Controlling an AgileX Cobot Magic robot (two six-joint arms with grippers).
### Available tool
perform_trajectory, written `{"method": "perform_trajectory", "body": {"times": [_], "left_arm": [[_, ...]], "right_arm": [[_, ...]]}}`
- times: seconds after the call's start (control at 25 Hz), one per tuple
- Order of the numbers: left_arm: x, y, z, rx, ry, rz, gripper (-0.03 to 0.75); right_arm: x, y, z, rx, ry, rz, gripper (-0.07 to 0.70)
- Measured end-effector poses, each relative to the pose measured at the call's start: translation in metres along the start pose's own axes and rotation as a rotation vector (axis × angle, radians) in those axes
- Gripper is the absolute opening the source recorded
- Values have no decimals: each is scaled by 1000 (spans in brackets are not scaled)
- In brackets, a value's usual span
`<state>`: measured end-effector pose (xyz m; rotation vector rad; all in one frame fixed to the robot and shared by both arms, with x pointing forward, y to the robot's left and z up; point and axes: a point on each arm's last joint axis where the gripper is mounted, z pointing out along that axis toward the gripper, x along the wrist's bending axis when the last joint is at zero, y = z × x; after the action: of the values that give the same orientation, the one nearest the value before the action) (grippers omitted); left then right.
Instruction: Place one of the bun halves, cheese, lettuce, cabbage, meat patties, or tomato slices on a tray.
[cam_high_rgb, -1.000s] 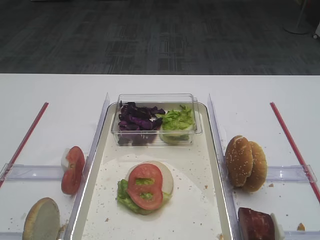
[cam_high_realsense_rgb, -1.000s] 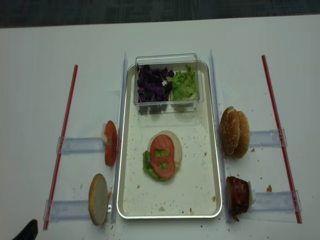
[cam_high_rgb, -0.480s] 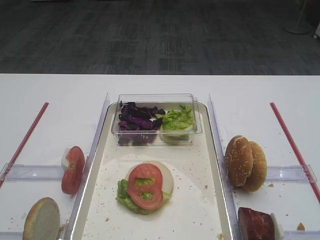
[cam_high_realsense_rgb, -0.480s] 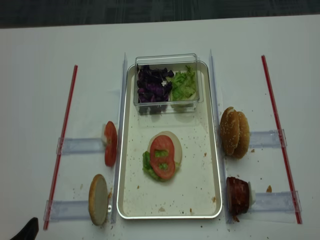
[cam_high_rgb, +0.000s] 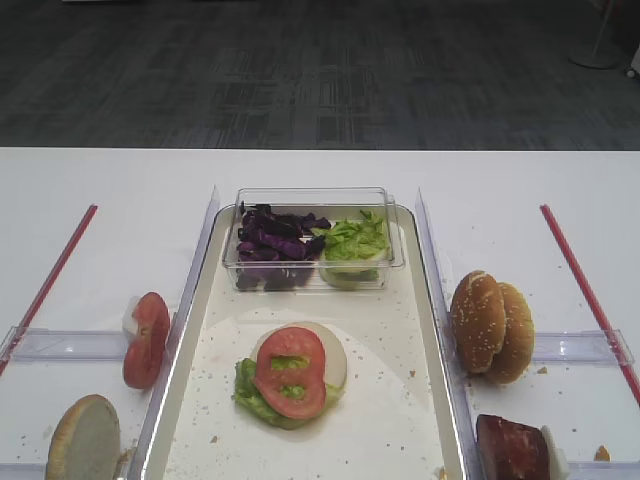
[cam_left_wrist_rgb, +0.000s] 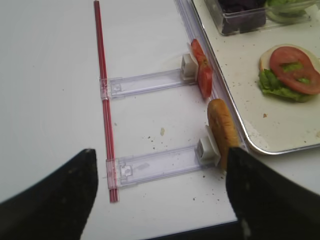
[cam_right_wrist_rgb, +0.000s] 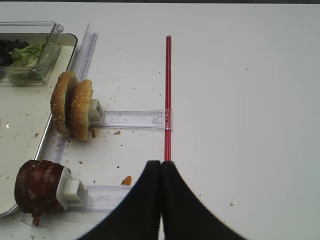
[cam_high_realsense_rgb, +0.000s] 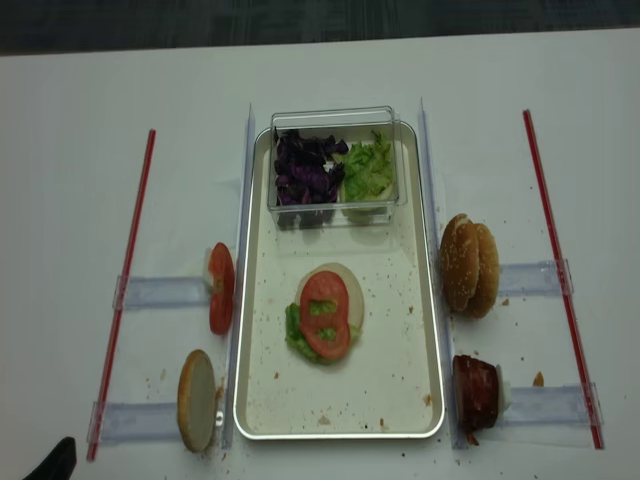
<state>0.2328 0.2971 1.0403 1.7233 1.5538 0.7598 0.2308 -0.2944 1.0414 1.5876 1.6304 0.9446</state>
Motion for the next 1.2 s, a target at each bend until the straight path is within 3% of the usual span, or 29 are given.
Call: {"method": "perform_trajectory", "body": {"times": [0.28,1.2], "left_arm": [[-1,-4,-4,-46,60,-39,491],[-1,-4,-5,-48,63,-40,491]], "right_arm": [[0,0,0,0,0,2,36],[0,0,0,0,0,3,36]]}}
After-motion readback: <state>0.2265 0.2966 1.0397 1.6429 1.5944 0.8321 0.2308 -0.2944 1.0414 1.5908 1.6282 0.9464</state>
